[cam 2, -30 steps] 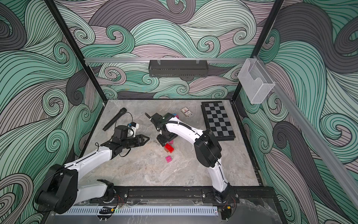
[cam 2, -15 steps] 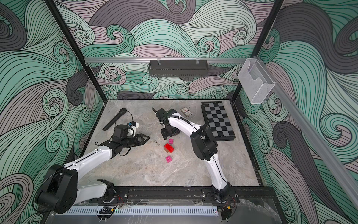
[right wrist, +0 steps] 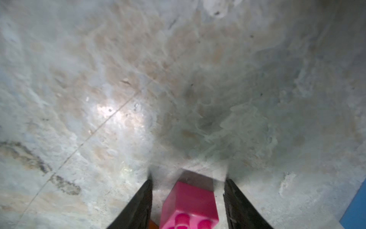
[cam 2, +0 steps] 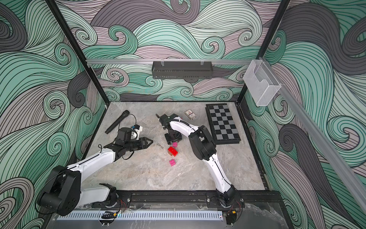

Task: Assemble the letter p with lego
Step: Adjust the lego brick at the center of the board.

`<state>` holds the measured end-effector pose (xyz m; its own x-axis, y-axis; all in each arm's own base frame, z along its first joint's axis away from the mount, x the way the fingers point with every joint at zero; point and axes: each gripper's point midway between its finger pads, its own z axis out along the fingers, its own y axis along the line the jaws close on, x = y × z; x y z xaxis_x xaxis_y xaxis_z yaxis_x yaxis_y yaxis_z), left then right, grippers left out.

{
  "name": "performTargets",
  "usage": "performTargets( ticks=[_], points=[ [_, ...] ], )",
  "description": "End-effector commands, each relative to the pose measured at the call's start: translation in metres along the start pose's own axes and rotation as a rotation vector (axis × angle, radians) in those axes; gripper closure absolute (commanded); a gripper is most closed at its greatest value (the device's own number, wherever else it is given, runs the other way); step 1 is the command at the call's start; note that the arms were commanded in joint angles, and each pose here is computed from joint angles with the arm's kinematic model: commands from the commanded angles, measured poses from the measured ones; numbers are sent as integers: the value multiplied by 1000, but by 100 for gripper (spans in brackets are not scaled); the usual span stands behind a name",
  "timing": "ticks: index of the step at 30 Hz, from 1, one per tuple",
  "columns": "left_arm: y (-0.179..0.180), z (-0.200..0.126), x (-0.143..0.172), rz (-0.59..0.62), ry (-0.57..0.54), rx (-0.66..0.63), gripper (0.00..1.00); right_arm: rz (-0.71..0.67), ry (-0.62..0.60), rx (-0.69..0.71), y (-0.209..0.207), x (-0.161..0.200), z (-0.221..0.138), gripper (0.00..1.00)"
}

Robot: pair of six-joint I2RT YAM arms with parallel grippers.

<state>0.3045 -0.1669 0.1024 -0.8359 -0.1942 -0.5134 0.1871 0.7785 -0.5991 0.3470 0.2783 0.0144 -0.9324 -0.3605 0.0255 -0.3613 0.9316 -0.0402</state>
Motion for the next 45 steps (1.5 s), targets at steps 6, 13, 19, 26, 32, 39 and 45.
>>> performTargets(
  ticks=[6,13,19,26,32,39,45],
  points=[
    [-5,-2,-11,20,-18,8,47,26,13,6,-2,3,1,48],
    [-6,-2,-12,18,-20,13,47,33,19,27,-9,11,-2,45],
    [-5,-1,-11,16,-15,15,47,33,23,30,-9,13,-1,53],
    [-5,0,-10,16,-14,15,47,28,-6,56,-16,9,-4,73],
    [-4,1,-10,16,-13,13,47,39,-34,90,-46,3,-13,77],
    [-2,4,-10,11,-7,10,47,82,-41,94,-87,12,-12,77],
    [-1,7,-9,5,-1,13,47,78,-27,77,-91,15,-7,57]
  ],
)
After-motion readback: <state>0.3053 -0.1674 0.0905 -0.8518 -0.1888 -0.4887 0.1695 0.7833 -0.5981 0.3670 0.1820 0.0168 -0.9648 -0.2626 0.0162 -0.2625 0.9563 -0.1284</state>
